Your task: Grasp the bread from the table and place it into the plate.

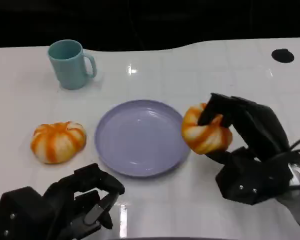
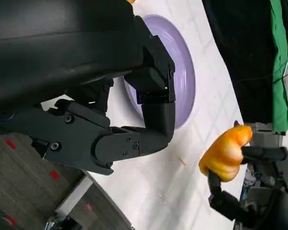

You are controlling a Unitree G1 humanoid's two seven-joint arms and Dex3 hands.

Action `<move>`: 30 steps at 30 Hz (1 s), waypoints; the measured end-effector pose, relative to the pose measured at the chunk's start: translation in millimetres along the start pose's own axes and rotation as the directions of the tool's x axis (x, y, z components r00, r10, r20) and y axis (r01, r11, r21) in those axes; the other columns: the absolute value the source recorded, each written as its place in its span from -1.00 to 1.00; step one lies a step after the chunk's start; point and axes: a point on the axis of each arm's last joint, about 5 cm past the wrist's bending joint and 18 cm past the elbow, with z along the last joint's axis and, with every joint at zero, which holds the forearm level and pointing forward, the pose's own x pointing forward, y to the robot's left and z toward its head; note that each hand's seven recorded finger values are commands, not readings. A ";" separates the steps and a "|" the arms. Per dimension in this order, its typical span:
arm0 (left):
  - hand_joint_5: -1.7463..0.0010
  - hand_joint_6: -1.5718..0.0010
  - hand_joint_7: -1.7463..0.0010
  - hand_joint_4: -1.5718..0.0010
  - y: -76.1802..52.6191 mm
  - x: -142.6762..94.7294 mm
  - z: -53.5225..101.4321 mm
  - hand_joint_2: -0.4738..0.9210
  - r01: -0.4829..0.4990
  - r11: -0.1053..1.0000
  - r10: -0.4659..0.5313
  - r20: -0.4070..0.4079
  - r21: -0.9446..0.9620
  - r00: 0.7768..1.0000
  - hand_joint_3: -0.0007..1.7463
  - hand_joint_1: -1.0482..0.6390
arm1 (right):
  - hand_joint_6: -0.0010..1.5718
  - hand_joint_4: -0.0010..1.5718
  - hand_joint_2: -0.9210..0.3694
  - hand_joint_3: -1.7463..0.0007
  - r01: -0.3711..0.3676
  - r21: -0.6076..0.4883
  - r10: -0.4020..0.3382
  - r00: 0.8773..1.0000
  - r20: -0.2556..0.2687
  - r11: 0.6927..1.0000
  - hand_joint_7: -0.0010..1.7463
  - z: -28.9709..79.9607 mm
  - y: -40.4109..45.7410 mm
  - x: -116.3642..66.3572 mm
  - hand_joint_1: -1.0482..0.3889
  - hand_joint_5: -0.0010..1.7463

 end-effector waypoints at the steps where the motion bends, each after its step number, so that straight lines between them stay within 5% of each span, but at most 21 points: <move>1: -1.00 0.21 -0.56 0.14 0.1 -0.1 -0.1 0.99 -0.002 1.000 0.002 -0.003 -0.001 1.000 -0.42 -0.21 | -0.10 0.18 -0.06 -0.57 -0.007 0.013 0.007 1.000 0.011 1.000 1.00 3.5 1.2 3.6 0.41 1.00; 9: -1.00 0.20 -0.56 0.14 0.8 -1.1 -0.3 0.98 -0.003 1.000 0.003 -0.003 0.001 1.000 -0.42 -0.23 | -0.10 0.18 -0.01 -0.66 -0.076 0.078 0.070 0.995 0.073 0.994 1.00 27.0 22.0 31.2 0.34 1.00; 18: -1.00 0.20 -0.55 0.15 1.5 -3.7 0.7 0.98 -0.008 1.000 0.008 0.000 0.006 1.000 -0.42 -0.23 | -0.08 0.16 0.00 -0.62 -0.157 0.079 0.151 0.986 0.077 0.985 0.93 36.3 38.1 47.7 0.33 1.00; 21: -1.00 0.20 -0.56 0.14 1.2 -4.1 0.6 0.99 -0.008 1.000 0.008 0.000 0.006 1.000 -0.42 -0.24 | 0.00 0.05 -0.13 -0.38 -0.171 0.073 0.166 0.984 0.071 0.983 0.32 36.9 41.4 49.9 0.29 1.00; 25: -1.00 0.20 -0.56 0.13 0.6 -4.5 1.8 0.99 -0.006 1.000 0.006 0.005 0.005 1.000 -0.42 -0.24 | -0.01 -0.30 -0.60 0.35 -0.234 0.060 0.232 0.972 0.036 0.970 -0.63 37.7 41.0 53.7 0.15 0.24; 28: -1.00 0.21 -0.57 0.13 -0.1 -4.2 2.1 0.99 -0.004 1.000 0.004 0.007 0.005 1.000 -0.42 -0.24 | -0.22 -0.54 -0.91 0.69 -0.294 0.048 0.294 0.956 0.012 0.955 -0.93 36.7 41.0 54.2 -0.03 -0.40; 30: -1.00 0.21 -0.57 0.13 -0.6 -3.9 2.2 0.99 -0.002 1.000 0.002 0.008 0.004 1.000 -0.42 -0.23 | -0.37 -0.69 -0.98 0.77 -0.339 0.011 0.339 0.941 0.007 0.941 -0.98 35.3 40.9 53.3 -0.14 -0.55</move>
